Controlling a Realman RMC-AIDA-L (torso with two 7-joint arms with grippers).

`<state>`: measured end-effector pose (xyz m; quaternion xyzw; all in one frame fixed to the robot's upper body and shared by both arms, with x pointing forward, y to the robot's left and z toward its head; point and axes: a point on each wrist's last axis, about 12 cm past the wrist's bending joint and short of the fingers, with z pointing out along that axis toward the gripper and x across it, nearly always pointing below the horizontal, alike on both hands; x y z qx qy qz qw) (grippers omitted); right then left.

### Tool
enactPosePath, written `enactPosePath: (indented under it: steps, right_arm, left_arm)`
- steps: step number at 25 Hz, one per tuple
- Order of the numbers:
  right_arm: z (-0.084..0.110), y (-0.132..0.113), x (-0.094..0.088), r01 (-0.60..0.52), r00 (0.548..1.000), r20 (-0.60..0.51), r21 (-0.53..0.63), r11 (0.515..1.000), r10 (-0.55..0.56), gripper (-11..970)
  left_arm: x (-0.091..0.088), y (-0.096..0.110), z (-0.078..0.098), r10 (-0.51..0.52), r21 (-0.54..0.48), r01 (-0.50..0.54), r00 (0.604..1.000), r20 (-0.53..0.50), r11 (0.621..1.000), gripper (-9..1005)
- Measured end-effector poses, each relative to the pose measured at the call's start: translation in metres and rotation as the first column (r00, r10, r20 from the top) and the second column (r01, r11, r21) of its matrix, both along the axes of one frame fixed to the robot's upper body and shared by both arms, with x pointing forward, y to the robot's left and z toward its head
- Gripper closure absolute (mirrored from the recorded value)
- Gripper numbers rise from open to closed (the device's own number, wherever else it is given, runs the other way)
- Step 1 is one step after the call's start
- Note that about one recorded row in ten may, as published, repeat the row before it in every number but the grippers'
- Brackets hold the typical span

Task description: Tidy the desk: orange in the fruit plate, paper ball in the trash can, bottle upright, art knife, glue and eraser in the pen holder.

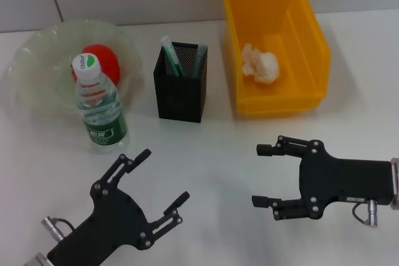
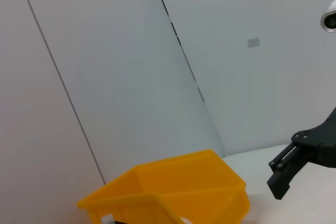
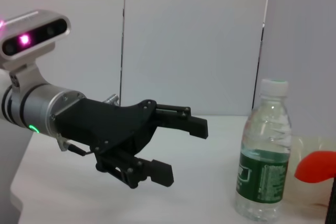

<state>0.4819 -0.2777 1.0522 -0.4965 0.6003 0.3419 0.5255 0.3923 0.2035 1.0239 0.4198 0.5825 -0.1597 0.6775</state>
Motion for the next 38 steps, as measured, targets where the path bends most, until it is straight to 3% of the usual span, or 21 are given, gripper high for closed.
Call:
enactPosePath:
  steps: [38]
  right_arm:
    - [-0.0017, 0.0021, 0.0061, 0.033, 0.999, -0.006, -0.003, 0.999, -0.033, 125]
  left_arm:
    - [0.0016, 0.0009, 0.0004, 0.005, 0.001, -0.005, 1.000, 0.003, 1.000, 163]
